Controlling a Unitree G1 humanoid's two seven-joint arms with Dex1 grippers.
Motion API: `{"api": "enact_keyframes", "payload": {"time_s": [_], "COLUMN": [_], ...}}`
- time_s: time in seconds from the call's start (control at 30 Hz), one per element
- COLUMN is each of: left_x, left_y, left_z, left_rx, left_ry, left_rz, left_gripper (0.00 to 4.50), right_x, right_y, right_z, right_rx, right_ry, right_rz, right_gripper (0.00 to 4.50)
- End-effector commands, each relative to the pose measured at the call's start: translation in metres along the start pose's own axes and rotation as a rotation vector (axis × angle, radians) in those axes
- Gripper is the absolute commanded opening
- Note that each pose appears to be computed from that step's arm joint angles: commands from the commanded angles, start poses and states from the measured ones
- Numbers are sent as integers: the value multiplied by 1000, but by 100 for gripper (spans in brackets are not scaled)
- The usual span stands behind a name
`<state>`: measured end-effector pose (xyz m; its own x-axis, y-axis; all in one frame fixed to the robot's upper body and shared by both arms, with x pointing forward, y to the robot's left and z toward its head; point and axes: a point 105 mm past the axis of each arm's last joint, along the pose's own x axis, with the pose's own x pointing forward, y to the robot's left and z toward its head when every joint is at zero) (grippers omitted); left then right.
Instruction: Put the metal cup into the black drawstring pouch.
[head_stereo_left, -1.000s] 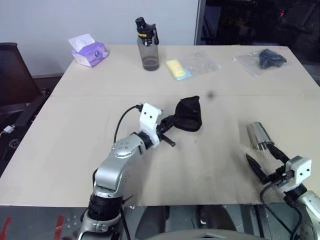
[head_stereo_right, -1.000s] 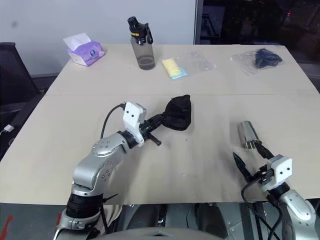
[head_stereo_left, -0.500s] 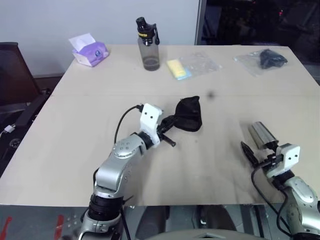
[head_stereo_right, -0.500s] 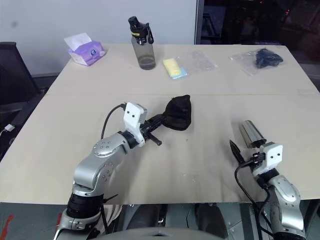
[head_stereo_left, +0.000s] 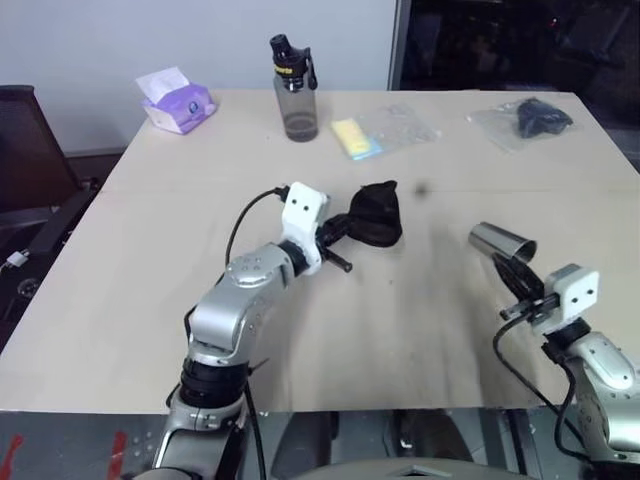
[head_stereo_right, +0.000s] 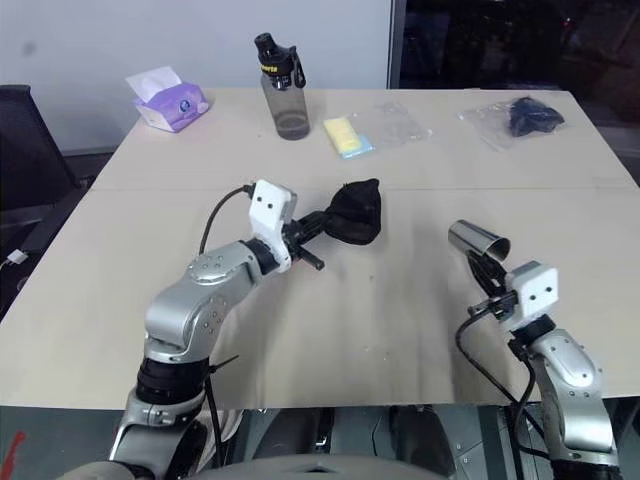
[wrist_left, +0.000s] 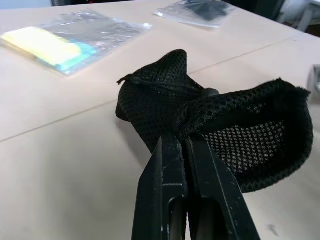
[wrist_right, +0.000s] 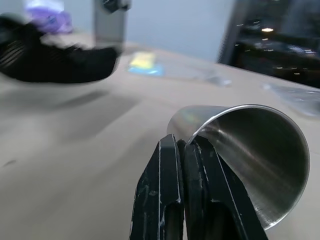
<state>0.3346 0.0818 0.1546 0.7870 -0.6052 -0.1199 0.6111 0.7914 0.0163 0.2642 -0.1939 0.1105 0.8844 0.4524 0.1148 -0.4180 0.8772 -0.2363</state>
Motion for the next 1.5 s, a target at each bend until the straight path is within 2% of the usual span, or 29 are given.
{"api": "enact_keyframes", "payload": {"time_s": [0.03,0.27,0.4,0.47,0.6,0.77,0.93,1.03,1.07,1.17,1.2,1.27,1.33,1.5], "left_x": [6,16,14,13,12,11,7,4,4,4,4,4,3,4], "left_y": [-2,-3,-5,-5,-8,-17,-32,-37,-39,-46,-47,-52,-56,-56], "left_z": [11,14,12,12,15,18,19,17,17,21,22,26,28,37], "left_rx": [15,-48,-39,-43,-55,-94,-129,-141,-142,-156,-159,-165,-172,-205], "left_ry": [-23,8,21,23,11,-1,-10,-4,-5,-17,-19,-28,-36,-66], "left_rz": [-10,-12,-17,-18,-36,-77,-147,-164,-170,-202,-209,-239,-259,-279], "left_gripper": [0,0,0,0,0,0,0,0,0,0,0,0,0,0], "right_x": [13,39,43,45,48,62,77,84,87,95,96,97,98,97], "right_y": [10,47,74,80,86,81,82,83,83,84,86,92,100,108], "right_z": [30,78,90,88,66,52,56,64,65,65,64,67,64,43], "right_rx": [-153,-325,-428,-457,-574,-650,-556,-415,-352,12,82,102,12,-510], "right_ry": [-92,-272,-310,-299,-218,-155,-166,-183,-180,-138,-121,-108,-82,-66], "right_rz": [102,306,457,493,570,536,465,392,373,311,312,353,415,576], "right_gripper": [7,7,7,7,7,7,7,7,7,7,7,7,7,7]}}
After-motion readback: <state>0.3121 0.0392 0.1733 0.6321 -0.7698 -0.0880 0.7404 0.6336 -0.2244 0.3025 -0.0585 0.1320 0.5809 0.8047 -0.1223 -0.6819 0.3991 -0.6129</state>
